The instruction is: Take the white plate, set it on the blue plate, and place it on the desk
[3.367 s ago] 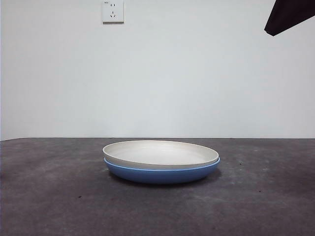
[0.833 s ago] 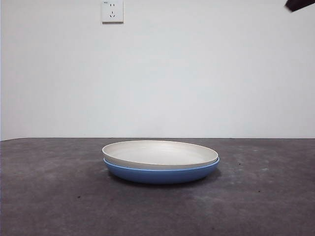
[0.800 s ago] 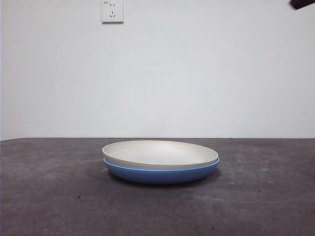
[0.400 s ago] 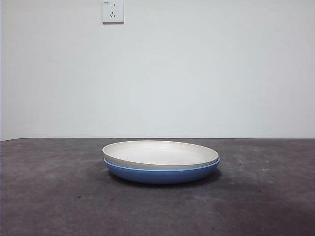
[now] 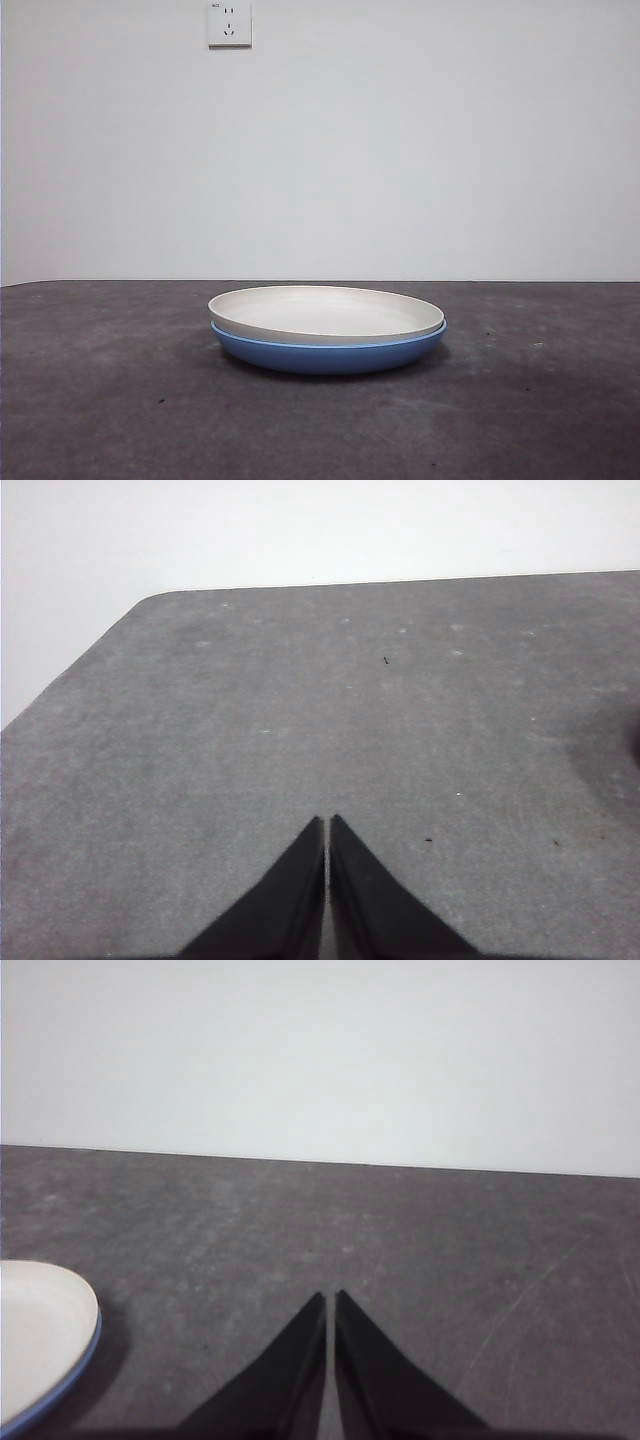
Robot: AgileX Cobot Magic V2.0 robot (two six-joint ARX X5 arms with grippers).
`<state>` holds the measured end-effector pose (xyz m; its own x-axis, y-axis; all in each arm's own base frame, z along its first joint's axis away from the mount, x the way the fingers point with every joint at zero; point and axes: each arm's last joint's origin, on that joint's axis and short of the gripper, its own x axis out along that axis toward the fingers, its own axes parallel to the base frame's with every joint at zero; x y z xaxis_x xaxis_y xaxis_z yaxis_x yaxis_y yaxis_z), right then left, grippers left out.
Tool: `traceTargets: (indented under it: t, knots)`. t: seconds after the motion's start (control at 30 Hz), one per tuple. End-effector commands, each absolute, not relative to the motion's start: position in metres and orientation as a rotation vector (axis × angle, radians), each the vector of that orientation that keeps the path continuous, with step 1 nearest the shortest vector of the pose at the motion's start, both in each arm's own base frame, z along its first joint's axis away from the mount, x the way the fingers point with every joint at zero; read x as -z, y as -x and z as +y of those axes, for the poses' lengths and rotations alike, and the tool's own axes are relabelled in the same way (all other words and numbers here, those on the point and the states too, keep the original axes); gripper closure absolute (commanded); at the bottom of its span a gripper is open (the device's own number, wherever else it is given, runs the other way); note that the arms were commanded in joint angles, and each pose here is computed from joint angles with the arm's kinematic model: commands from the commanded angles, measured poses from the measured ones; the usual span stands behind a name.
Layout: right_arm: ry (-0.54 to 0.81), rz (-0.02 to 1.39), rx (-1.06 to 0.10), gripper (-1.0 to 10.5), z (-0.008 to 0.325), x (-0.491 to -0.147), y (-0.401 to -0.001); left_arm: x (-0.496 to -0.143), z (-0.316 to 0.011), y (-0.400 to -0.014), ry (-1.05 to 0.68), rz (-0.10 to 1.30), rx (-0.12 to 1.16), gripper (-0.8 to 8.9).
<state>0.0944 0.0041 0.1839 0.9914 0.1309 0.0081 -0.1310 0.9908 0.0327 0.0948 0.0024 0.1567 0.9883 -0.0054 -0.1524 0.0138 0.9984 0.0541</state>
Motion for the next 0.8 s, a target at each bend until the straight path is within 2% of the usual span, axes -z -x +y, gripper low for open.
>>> traceTargets:
  t: [0.03,0.37,0.5,0.8]
  knots:
    - [-0.053,-0.006,-0.125,9.4,0.004,-0.176,-0.095,-0.149,0.003,-0.096,-0.052,0.178,0.008,8.04]
    - [-0.095,0.089,-0.119,9.4,0.004,-0.158,-0.097,-0.149,0.003,-0.096,-0.052,0.179,0.007,8.04]
    - [-0.099,0.174,-0.115,9.4,0.004,-0.15,-0.096,-0.149,0.003,-0.096,-0.052,0.179,0.008,8.04]
    - [-0.107,0.155,-0.109,9.4,0.004,-0.152,-0.096,-0.149,0.003,-0.096,-0.051,0.179,0.008,8.04]
